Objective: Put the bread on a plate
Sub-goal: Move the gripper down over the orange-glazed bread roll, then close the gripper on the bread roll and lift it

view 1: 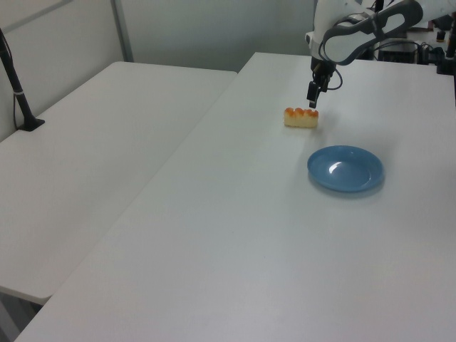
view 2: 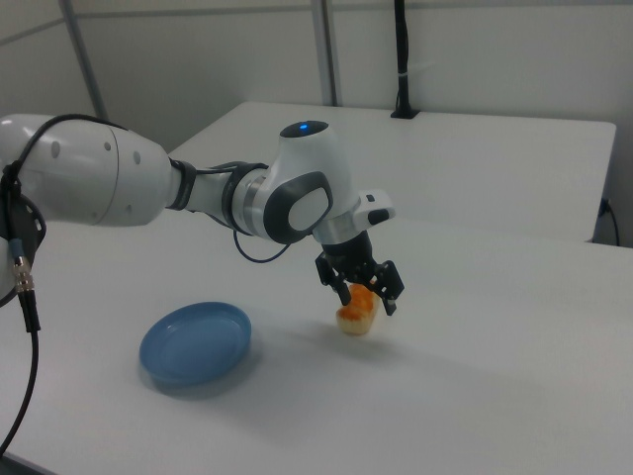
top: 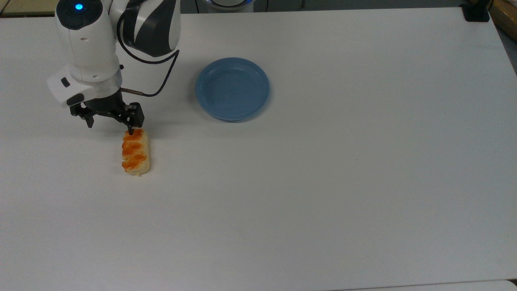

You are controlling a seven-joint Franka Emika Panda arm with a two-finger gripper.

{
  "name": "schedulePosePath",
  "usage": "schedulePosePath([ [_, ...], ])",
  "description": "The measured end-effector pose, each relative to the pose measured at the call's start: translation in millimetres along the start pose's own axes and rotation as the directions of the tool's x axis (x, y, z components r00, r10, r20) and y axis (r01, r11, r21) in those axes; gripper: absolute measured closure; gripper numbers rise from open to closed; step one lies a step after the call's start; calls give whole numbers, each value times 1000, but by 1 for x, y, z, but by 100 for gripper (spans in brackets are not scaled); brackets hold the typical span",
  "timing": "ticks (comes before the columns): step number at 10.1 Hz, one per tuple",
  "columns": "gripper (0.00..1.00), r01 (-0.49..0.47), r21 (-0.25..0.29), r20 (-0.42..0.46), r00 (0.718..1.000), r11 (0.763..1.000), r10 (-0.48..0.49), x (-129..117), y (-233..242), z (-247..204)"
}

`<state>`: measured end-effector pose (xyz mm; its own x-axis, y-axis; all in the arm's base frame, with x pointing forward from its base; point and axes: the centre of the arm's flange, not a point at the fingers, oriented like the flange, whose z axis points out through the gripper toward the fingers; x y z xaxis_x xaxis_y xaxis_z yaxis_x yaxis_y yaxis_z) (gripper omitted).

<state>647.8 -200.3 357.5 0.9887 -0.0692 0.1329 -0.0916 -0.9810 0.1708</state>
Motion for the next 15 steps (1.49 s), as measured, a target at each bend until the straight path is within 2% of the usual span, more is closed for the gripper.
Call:
schedulePosePath([
  [4, 0, 39, 16, 17, 999, 999, -39, 4, -30, 13],
  [8, 0, 47, 4, -42, 998, 999, -47, 12, -43, 46],
  [9, 7, 18, 5, -57, 998, 1000, -18, 14, -50, 52],
  [10, 9, 4, 7, -64, 998, 1000, -4, 16, -57, 52],
  [11, 27, 2, 9, -69, 998, 1000, -2, 18, -64, 50],
  [12, 30, 1, 9, -72, 997, 1000, 0, 19, -66, 48],
  [14, 60, -3, 9, -88, 996, 1000, 4, 24, -65, 40],
  [15, 60, 2, 14, -102, 995, 1000, 0, 26, -69, 31],
])
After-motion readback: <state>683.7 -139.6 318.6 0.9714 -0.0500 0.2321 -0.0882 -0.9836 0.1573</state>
